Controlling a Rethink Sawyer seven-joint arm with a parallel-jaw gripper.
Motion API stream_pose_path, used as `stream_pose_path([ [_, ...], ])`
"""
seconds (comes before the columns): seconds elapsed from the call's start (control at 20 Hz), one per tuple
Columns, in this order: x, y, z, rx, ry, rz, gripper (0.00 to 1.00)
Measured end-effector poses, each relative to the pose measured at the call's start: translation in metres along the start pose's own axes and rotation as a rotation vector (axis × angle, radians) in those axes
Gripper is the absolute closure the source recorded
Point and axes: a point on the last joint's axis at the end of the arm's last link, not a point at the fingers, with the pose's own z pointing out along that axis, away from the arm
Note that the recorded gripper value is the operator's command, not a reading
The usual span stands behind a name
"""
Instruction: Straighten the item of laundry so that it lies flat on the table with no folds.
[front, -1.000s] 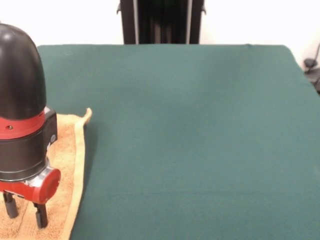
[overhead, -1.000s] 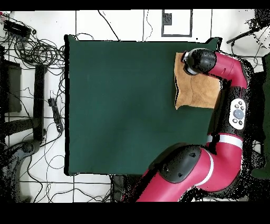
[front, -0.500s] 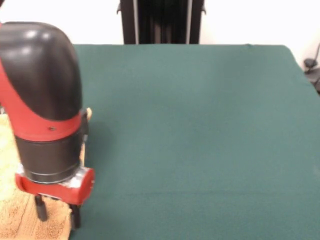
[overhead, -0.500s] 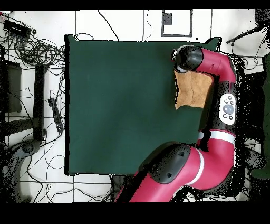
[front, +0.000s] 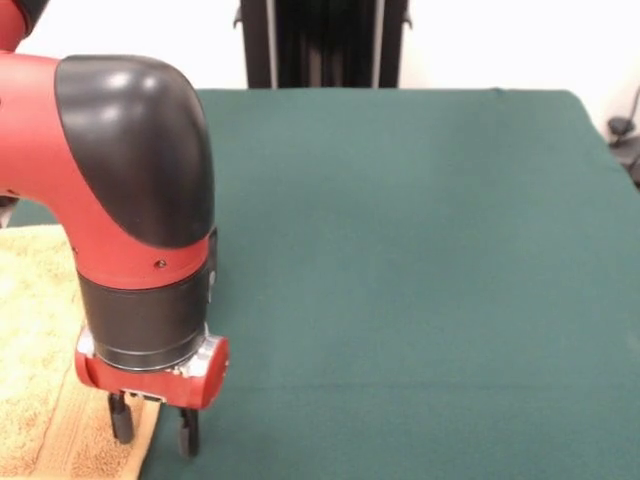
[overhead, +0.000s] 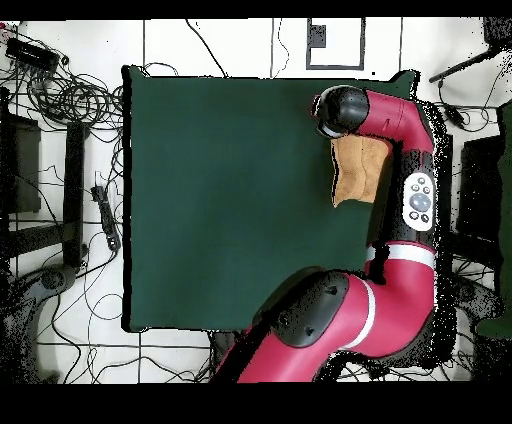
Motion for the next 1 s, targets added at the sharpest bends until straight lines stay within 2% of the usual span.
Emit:
stream_pose_path([
  [0.2, -0.003, -0.007, -0.01, 0.035, -0.007, -0.016, 0.0],
  [0.45, -0.017, -0.018, -0.034, 0.077, -0.036, -0.027, 0.0],
  [0.65, -0.026, -0.024, -0.051, 0.089, -0.056, -0.023, 0.0],
  [0.8, -0.029, -0.031, -0.058, 0.103, -0.061, -0.023, 0.0],
  [1.0, -0.025, -0.04, -0.054, 0.123, -0.047, -0.023, 0.0],
])
